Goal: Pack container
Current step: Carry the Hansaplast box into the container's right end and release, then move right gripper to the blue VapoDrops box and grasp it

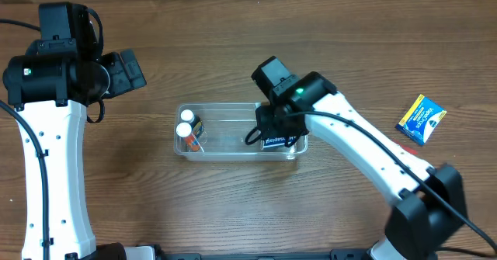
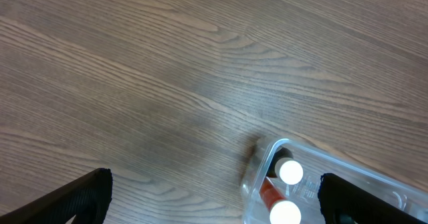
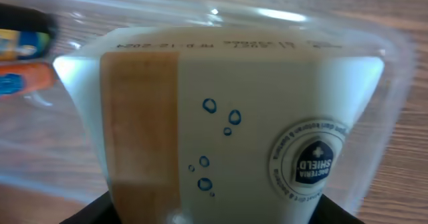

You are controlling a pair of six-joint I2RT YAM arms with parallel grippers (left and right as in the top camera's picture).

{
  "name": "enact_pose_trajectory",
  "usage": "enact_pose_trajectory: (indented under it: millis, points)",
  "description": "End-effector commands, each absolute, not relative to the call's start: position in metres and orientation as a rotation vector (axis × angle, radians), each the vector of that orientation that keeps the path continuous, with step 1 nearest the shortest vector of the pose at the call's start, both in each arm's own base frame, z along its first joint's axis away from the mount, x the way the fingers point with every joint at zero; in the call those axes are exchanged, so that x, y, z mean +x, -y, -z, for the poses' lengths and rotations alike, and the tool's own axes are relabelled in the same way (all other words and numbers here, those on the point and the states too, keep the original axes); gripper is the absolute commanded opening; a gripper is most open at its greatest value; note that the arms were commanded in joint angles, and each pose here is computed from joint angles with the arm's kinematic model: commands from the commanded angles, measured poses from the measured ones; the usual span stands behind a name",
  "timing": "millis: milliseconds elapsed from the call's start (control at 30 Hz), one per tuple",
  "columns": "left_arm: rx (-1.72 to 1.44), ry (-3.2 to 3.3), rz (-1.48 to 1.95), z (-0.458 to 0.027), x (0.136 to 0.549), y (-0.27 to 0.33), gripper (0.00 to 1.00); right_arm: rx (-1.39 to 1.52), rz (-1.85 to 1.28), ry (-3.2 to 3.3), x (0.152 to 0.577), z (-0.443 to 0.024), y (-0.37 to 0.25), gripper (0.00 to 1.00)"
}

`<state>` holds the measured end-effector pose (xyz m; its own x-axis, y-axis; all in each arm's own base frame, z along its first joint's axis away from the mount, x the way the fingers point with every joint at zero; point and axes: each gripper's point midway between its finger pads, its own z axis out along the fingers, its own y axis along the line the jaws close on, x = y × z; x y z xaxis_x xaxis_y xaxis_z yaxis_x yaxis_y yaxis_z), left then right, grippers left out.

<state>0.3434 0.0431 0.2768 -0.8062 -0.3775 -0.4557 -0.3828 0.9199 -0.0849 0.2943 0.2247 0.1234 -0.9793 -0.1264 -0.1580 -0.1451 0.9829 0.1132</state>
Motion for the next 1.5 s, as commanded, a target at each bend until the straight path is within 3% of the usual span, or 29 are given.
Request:
enact_pose_trajectory:
  millis: [0,300,467,867,1000,1133,1267,1467]
  points:
    - [-0.519,-2.593,-0.011,-0.282,0.346,-0.044,1.0,-0.187,-0.147,-3.021,0.295,-0.105,-0.223,0.62]
    - [-0.519,-2.593,-0.011,-0.282,0.346,-0.044,1.0,-0.184,-0.133,-3.018,0.297,-0.104,-0.222,0.66]
    - [-0.519,-2.593,-0.011,-0.282,0.346,-0.044,1.0,-0.185,-0.13,-3.021,0.296,-0.103,-0.222,0.78]
    - [-0.519,-2.593,-0.012,-0.282,0.346,-0.044,1.0,-0.17,-0.07,-2.989,0.303,-0.106,-0.214,0.74]
    - [-0.519,-2.592,-0.012,-0.283,0.346,-0.044,1.0,-0.084,-0.031,-2.882,0.322,-0.14,-0.194,0.75]
    - [-0.519,-2.593,-0.012,-0.282,0.346,-0.044,1.0,0.086,-0.067,-2.718,0.347,-0.202,-0.154,0.84]
    - [-0.518,-2.593,-0.011,-0.282,0.346,-0.043,1.0,0.395,-0.042,-2.566,0.364,-0.25,-0.067,0.98]
    - [-0.518,-2.59,-0.01,-0.283,0.347,-0.043,1.0,0.878,0.065,-2.484,0.36,-0.242,0.073,1.0]
